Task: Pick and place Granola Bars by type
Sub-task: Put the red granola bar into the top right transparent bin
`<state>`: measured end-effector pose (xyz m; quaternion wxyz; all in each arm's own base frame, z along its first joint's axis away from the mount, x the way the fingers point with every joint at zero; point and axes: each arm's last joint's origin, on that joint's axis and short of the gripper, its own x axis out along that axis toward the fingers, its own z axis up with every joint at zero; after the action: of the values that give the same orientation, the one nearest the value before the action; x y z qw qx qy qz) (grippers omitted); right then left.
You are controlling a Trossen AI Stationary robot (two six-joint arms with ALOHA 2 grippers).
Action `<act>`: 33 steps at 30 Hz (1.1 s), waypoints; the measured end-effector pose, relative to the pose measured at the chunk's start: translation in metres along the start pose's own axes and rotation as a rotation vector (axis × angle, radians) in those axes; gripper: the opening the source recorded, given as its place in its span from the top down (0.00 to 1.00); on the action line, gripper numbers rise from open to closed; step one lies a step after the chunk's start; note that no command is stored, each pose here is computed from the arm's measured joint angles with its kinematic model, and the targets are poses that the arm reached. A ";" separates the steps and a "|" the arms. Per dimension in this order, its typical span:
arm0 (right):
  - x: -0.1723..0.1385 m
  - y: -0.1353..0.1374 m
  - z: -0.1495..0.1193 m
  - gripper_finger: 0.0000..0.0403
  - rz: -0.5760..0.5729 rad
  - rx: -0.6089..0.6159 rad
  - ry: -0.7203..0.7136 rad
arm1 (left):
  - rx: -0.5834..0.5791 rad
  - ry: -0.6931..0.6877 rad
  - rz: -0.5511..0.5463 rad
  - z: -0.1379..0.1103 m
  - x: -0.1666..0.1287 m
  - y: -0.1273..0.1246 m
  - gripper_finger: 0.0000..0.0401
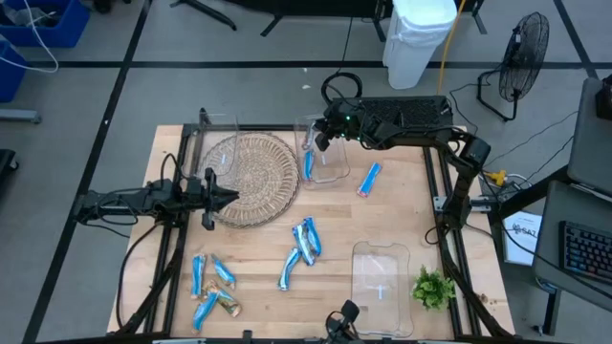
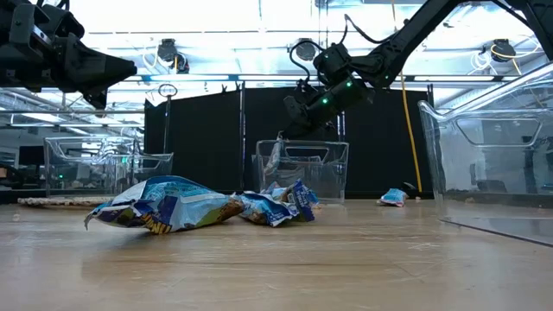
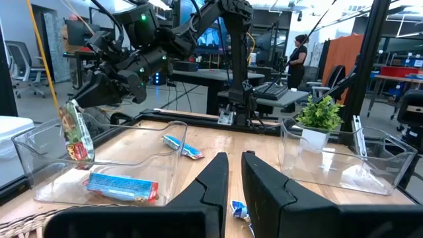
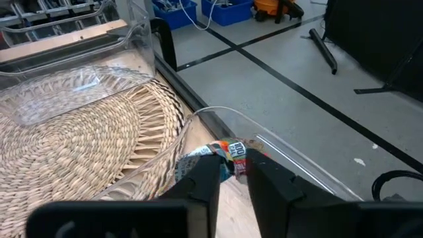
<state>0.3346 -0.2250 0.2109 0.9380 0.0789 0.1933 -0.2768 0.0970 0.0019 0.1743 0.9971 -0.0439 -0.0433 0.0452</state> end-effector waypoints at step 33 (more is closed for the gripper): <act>-0.010 0.043 -0.002 0.63 0.100 -0.140 0.063 | 0.000 0.000 0.000 0.000 0.000 0.000 0.88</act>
<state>0.3498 -0.1837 0.2151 0.9473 0.0315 0.2372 -0.2129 0.0970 0.0019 0.1743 0.9971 -0.0438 -0.0432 0.0451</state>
